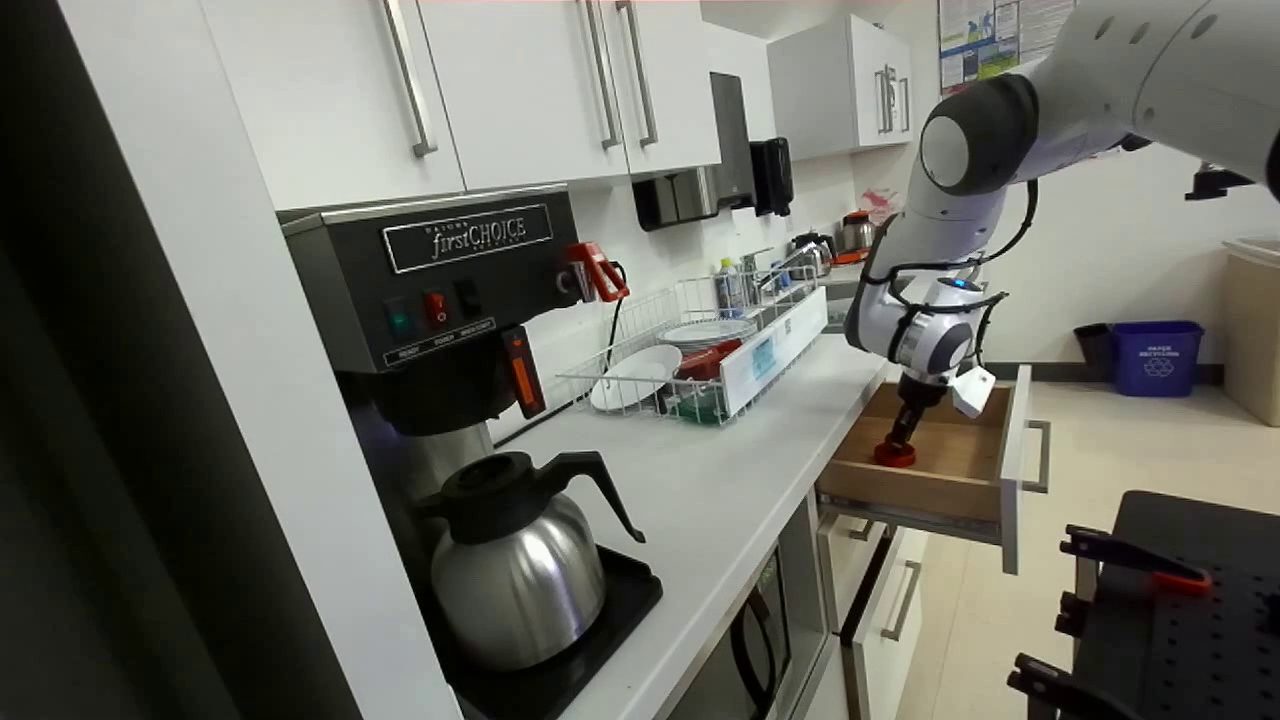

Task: Open the top most drawer and pick up the red object and place on the counter

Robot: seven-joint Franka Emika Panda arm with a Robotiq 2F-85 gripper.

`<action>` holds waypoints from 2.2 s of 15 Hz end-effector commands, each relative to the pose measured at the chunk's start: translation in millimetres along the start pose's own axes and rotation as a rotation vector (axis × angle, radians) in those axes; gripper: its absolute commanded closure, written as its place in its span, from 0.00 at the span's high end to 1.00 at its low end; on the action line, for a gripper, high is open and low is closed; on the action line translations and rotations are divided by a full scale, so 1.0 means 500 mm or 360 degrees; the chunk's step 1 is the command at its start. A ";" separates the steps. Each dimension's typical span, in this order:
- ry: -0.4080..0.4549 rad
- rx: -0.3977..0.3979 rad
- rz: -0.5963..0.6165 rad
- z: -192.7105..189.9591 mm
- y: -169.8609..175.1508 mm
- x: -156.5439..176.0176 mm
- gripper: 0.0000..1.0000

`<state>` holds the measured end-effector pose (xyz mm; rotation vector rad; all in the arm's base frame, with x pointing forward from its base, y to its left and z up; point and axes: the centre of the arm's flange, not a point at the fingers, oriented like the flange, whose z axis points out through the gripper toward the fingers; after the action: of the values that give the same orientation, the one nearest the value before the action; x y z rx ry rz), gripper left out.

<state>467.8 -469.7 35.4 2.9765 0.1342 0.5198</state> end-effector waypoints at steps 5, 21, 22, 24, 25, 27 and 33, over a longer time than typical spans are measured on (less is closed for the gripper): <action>0.0024 -0.0060 0.0024 -0.010 0.007 0.006 0.13; 0.0193 -0.0107 -0.0166 -0.418 0.036 -0.061 0.13; 0.0218 -0.0057 -0.0194 -0.443 0.030 -0.047 0.13; 0.0250 0.0023 -0.0283 -0.477 0.013 -0.014 0.13; 0.0249 0.0047 -0.0333 -0.486 0.002 0.010 0.13; 0.0243 0.0108 -0.0414 -0.491 -0.024 0.061 0.13; 0.0221 0.0208 -0.0624 -0.451 -0.150 0.206 0.13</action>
<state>462.1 -391.3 266.3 2.9019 0.7123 0.7064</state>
